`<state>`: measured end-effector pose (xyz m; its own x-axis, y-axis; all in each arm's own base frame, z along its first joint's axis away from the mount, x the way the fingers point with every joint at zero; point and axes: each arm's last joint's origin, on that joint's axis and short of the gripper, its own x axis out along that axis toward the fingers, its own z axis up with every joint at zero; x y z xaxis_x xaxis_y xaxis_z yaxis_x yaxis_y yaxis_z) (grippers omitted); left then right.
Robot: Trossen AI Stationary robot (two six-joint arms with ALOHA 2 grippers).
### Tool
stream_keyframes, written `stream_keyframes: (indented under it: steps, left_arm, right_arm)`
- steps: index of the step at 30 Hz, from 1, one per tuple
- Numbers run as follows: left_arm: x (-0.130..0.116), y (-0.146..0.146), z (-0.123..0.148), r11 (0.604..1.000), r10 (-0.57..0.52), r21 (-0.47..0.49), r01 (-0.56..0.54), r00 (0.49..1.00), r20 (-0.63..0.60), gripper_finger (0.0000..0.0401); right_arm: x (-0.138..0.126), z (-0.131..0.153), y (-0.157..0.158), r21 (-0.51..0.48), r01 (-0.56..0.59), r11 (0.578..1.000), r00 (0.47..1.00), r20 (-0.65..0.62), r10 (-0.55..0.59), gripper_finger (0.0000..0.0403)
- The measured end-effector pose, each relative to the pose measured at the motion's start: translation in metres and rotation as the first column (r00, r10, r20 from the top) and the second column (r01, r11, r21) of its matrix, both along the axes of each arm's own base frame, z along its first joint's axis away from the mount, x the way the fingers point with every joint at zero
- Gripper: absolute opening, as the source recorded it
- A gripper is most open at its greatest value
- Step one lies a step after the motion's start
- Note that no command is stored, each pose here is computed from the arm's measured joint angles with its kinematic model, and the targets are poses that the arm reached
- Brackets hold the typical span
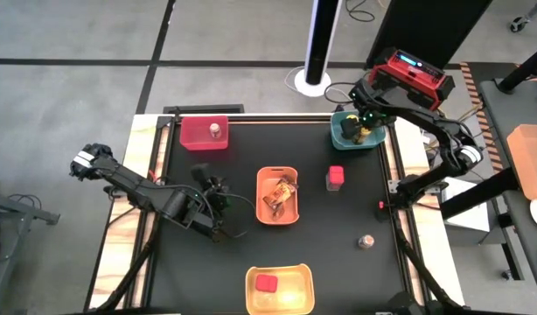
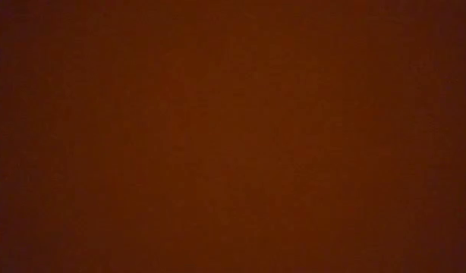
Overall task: Sort spices by type
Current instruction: Put the yellow seasoning bottle into the blue bin
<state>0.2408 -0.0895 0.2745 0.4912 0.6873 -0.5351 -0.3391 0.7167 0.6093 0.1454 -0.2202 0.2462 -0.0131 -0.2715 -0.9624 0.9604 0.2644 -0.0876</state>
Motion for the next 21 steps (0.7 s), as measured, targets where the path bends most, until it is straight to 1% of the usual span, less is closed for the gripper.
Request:
stream_keyframes:
  steps: [7, 17, 21]
  left_arm:
    - [0.0000, 0.0000, 0.0000, 1.000, 0.000, 0.000, 0.000, 1.000, 0.000, 0.0129]
    - [-0.0001, 0.0000, 0.0000, 1.000, 0.000, 0.001, 0.000, 1.000, -0.001, 0.0129]
    - [-0.0001, 0.0000, 0.0000, 1.000, 0.000, 0.001, 0.000, 1.000, -0.001, 0.0129]
  right_arm:
    - [0.0003, -0.0049, -0.0008, -0.016, 0.007, 1.000, 1.000, 0.005, -0.007, 0.0251]
    - [-0.0001, -0.0080, -0.0010, -0.023, 0.013, 1.000, 1.000, -0.003, -0.013, 0.0240]
    - [0.0000, -0.0080, -0.0010, -0.025, 0.012, 1.000, 1.000, -0.004, -0.013, 0.0262]
